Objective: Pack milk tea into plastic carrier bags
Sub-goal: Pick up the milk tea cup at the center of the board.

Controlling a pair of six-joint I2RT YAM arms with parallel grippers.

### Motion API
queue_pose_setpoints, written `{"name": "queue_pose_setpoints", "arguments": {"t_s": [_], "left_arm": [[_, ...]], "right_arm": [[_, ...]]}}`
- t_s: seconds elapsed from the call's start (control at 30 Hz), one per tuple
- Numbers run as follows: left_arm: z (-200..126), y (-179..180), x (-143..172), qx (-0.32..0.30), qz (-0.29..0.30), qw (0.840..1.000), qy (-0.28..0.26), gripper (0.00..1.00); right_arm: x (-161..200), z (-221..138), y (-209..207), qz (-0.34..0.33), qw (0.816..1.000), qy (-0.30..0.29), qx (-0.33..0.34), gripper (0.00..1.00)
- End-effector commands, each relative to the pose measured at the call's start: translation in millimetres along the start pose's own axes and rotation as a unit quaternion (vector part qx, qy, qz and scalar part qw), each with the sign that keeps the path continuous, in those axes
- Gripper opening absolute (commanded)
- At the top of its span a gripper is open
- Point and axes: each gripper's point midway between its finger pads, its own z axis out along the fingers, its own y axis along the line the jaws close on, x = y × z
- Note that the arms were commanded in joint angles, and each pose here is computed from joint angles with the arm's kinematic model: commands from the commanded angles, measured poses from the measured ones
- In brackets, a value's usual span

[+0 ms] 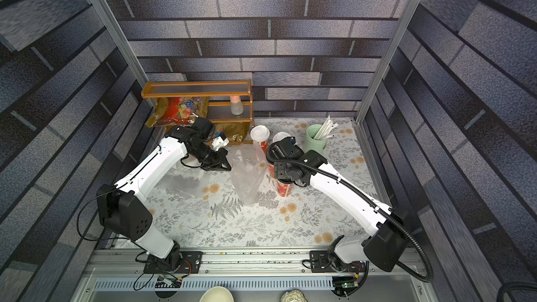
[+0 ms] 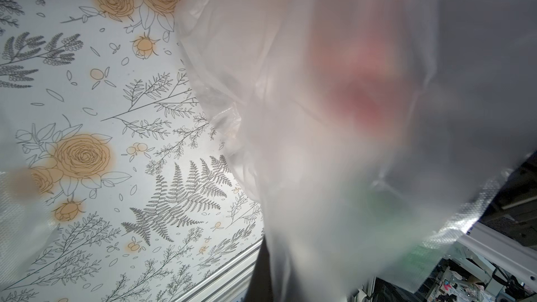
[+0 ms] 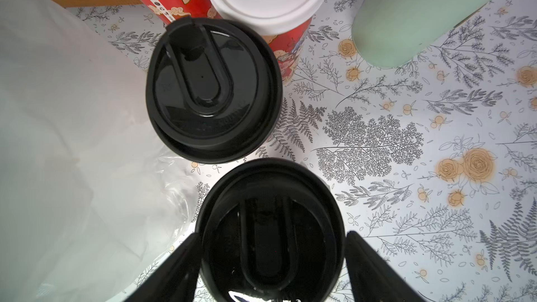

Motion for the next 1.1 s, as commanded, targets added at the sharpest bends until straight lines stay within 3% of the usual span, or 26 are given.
{"name": "queue_pose_setpoints", "arguments": {"t_s": [0.0, 0.8, 0.93, 1.07], "left_arm": [[1, 2, 4, 0.007, -0.006, 1.000, 0.007, 0.02], [1, 4, 4, 0.008, -0.010, 1.000, 0.005, 0.02], [2, 5, 4, 0.008, -0.012, 1.000, 0.006, 0.02], [2, 3, 3, 0.012, -0.012, 1.000, 0.003, 0.02]], "right_arm": [[8, 1, -2, -0.015, 0.999, 0.027, 0.009, 0.79], [21, 16, -2, -0.027, 0.997, 0.066, 0.029, 0.73], [17, 11, -3, -0.024, 0.998, 0.058, 0.030, 0.67], [7, -3, -4, -0.021, 0.999, 0.041, 0.026, 0.67]]}}
